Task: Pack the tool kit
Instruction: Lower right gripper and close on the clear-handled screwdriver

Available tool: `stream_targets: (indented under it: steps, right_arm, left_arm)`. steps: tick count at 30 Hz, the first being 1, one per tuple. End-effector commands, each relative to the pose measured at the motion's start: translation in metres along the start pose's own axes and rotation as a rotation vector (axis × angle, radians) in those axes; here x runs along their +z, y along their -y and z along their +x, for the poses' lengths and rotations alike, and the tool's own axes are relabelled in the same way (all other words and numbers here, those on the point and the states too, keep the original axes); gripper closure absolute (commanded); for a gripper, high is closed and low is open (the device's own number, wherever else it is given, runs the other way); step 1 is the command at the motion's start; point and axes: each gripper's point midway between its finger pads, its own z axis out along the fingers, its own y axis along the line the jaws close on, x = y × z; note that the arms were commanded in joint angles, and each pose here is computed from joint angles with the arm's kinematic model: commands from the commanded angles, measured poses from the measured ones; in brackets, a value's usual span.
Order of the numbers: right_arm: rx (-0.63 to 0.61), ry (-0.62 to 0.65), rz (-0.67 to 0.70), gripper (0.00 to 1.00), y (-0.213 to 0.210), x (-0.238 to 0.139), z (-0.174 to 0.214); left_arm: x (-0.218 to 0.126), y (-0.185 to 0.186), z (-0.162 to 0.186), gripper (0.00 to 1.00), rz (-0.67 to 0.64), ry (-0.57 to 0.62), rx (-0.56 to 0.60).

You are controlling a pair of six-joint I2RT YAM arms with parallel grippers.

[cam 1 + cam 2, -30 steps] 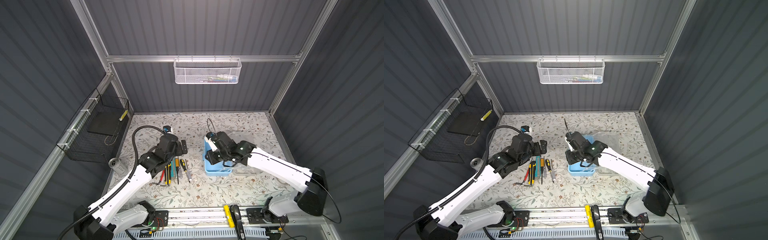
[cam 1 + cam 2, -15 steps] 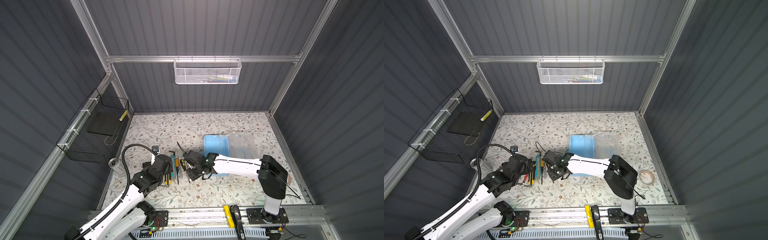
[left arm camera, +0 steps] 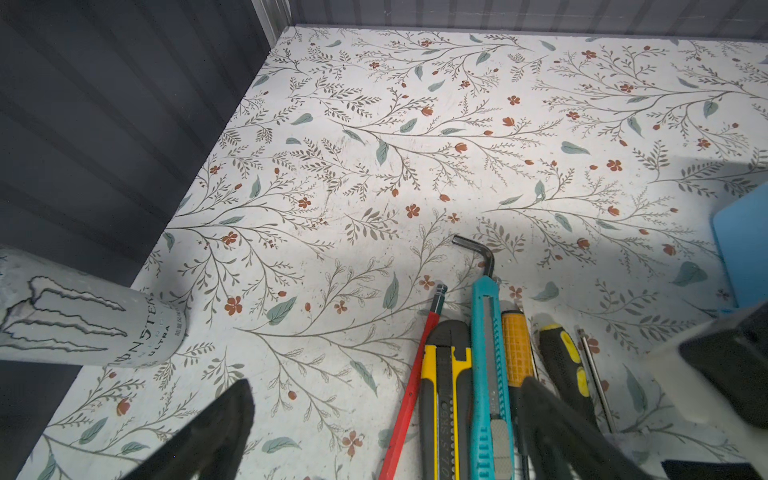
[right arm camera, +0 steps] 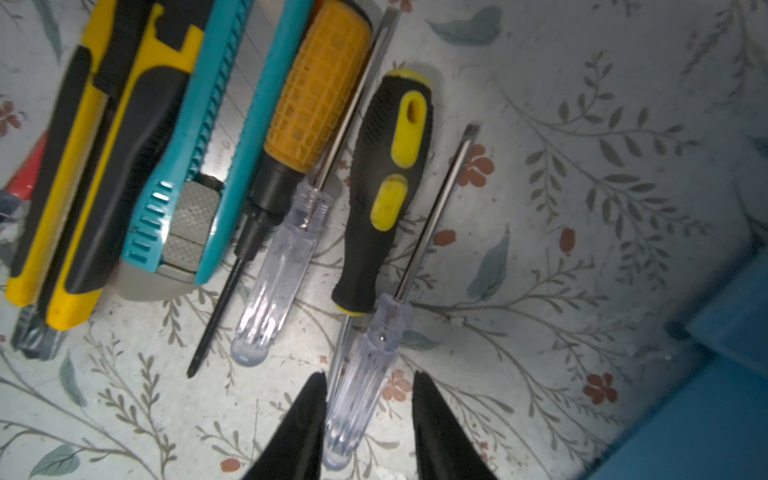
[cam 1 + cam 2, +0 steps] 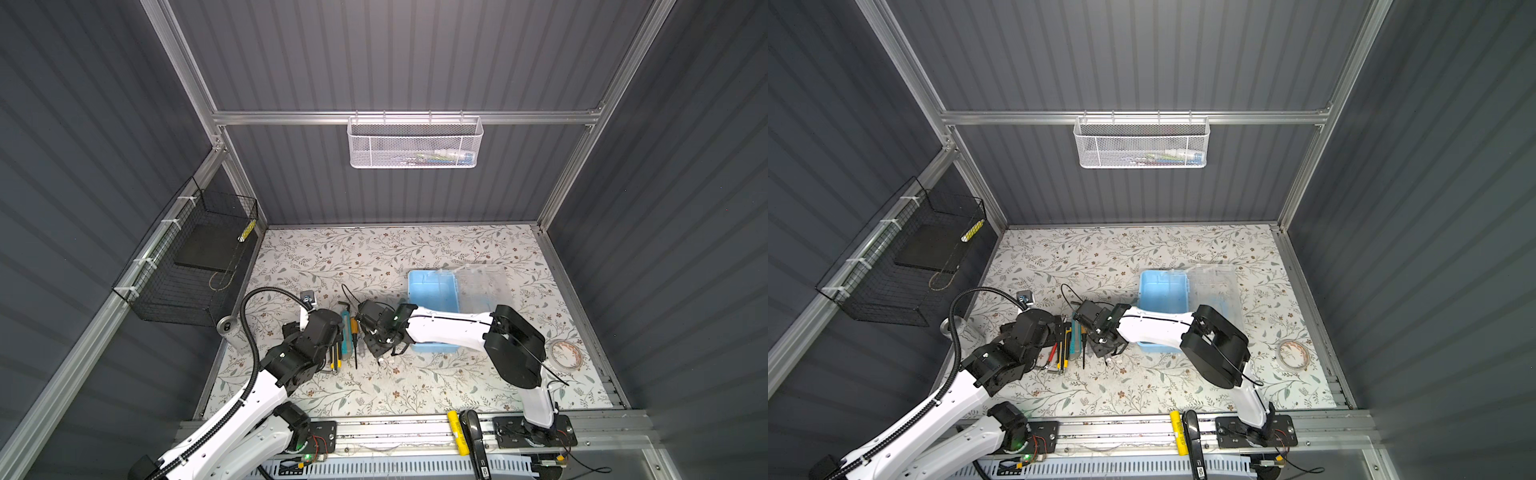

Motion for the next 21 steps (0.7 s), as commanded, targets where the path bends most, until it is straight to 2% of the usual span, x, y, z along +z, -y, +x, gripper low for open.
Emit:
stream_targets:
  steps: [1, 11, 21]
  right_arm:
    - [0.007, -0.013, 0.049, 0.63, 0.008, 0.001, -0.002]
    - [0.012, -0.064, 0.035, 0.63, 0.007, 0.016, 0.006]
    - [0.071, -0.136, 0.046, 0.67, 0.02, 0.029, 0.016]
  left_arm:
    - [0.0, -0.002, 0.001, 0.01, -0.001, 0.009, -0.001]
    - [0.001, 0.001, 0.002, 0.01, 0.007, 0.001, 0.007]
    - [0.0, 0.002, 0.002, 0.01, 0.02, 0.004, 0.007]
